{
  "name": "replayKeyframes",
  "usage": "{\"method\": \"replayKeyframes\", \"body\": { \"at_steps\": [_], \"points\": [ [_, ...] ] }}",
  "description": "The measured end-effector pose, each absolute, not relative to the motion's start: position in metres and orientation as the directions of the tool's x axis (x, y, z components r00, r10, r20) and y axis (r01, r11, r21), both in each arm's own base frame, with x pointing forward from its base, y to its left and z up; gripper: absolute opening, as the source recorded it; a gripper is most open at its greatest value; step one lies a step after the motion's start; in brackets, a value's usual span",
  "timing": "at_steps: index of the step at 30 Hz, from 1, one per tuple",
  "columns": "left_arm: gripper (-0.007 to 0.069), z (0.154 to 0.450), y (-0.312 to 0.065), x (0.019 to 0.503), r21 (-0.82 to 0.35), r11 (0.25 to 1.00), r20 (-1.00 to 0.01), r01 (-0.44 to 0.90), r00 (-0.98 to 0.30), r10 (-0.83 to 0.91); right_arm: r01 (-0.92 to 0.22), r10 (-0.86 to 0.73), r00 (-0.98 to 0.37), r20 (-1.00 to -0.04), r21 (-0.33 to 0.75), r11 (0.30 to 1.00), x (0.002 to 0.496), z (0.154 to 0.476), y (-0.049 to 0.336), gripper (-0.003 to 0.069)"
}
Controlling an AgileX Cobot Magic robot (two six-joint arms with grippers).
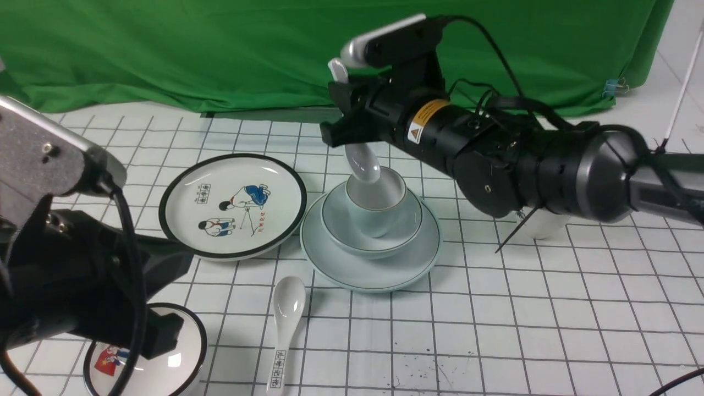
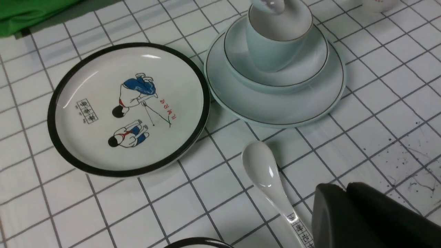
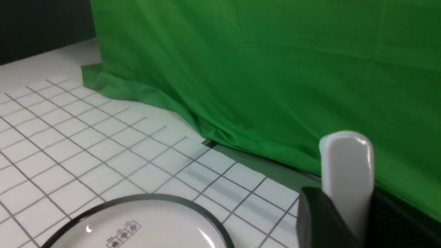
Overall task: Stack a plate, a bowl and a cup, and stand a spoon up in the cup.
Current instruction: Use the right arm to put the blue soup spoon into the blue teacup in the middle
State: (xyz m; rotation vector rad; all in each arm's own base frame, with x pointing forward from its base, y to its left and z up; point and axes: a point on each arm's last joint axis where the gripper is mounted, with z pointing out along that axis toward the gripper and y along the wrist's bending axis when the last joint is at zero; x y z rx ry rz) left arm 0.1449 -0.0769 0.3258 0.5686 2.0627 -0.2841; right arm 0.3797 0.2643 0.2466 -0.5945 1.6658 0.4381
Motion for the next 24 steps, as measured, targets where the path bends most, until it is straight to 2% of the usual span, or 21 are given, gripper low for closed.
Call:
{"method": "replayKeyframes", "body": {
  "at_steps": [6, 15, 19, 20, 21, 22, 24],
  "points": [
    [-0.0009, 0.329, -0.077, 0.147, 0.034, 0.867, -0.871, 0.497, -0.411, 0.270, -0.606, -0.163, -0.106, -0.981, -0.066, 0.793, 0.380, 0.246, 0.263, 0.0172],
    [-0.0009, 0.330, -0.077, 0.148, 0.042, 0.867, -0.878, 0.496, -0.396, 0.269, -0.606, -0.245, -0.186, -0.951, -0.086, 0.791, 0.381, 0.231, 0.262, 0.0183],
    [-0.0009, 0.330, -0.077, 0.148, 0.046, 0.867, -0.877, 0.496, -0.396, 0.273, -0.608, -0.250, -0.187, -0.950, -0.088, 0.789, 0.382, 0.224, 0.263, 0.0258],
    [-0.0009, 0.330, -0.077, 0.147, 0.043, 0.867, -0.875, 0.496, -0.401, 0.273, -0.608, -0.249, -0.185, -0.951, -0.088, 0.789, 0.382, 0.225, 0.263, 0.0297],
    [-0.0009, 0.330, -0.077, 0.147, 0.042, 0.868, -0.874, 0.495, -0.403, 0.272, -0.608, -0.249, -0.184, -0.951, -0.088, 0.789, 0.382, 0.226, 0.263, 0.0297],
    [-0.0009, 0.331, -0.075, 0.144, 0.024, 0.873, -0.872, 0.487, -0.416, 0.256, -0.607, -0.247, -0.181, -0.952, -0.089, 0.789, 0.381, 0.230, 0.262, 0.0332],
    [-0.0009, 0.332, -0.073, 0.139, 0.000, 0.879, -0.872, 0.476, -0.430, 0.232, -0.604, -0.252, -0.187, -0.949, -0.091, 0.791, 0.377, 0.242, 0.259, 0.0349]
  ]
}}
